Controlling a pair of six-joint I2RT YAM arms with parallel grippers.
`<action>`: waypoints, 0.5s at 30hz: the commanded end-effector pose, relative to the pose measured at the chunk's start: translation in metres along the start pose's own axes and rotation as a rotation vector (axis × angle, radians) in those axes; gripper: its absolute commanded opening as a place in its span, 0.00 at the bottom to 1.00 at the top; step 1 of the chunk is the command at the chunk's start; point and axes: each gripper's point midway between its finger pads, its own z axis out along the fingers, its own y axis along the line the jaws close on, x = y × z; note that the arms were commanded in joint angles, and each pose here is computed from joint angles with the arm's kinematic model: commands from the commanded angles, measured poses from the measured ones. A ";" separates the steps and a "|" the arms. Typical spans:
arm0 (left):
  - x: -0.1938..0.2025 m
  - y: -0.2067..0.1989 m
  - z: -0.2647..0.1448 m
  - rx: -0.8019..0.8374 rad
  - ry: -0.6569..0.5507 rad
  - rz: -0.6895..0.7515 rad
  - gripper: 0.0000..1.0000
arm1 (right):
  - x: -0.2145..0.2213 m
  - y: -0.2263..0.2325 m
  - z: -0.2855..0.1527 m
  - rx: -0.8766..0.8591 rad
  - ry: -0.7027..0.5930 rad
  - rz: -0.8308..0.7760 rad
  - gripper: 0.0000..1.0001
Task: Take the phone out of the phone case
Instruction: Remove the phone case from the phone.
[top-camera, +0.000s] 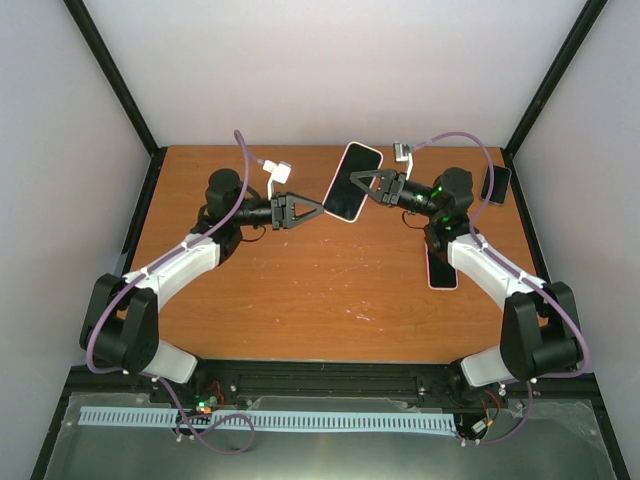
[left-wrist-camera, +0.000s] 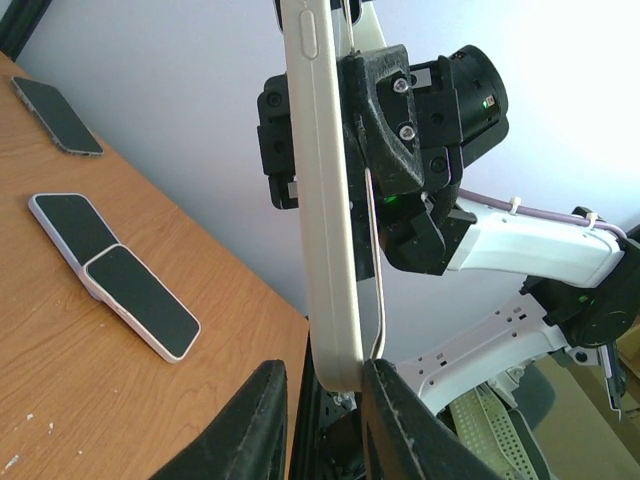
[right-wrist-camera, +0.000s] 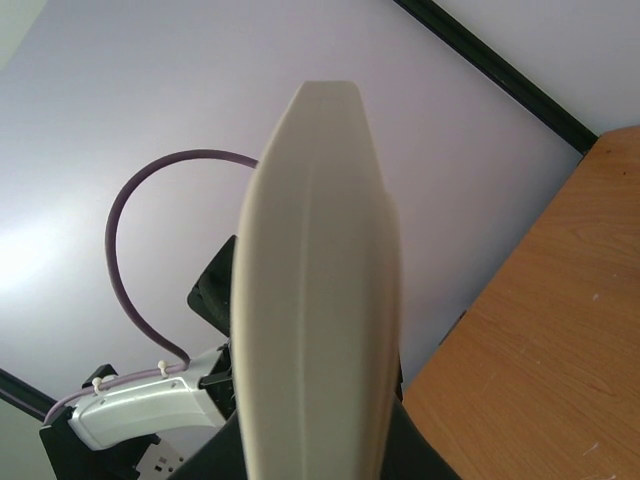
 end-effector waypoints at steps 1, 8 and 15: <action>0.008 0.041 0.004 -0.112 -0.011 -0.114 0.22 | -0.008 0.065 0.001 -0.170 -0.004 -0.130 0.03; 0.014 0.056 0.005 -0.139 -0.012 -0.160 0.19 | -0.007 0.077 0.001 -0.211 -0.005 -0.109 0.03; 0.019 0.068 0.005 -0.163 -0.016 -0.195 0.17 | -0.006 0.084 0.002 -0.240 -0.008 -0.095 0.03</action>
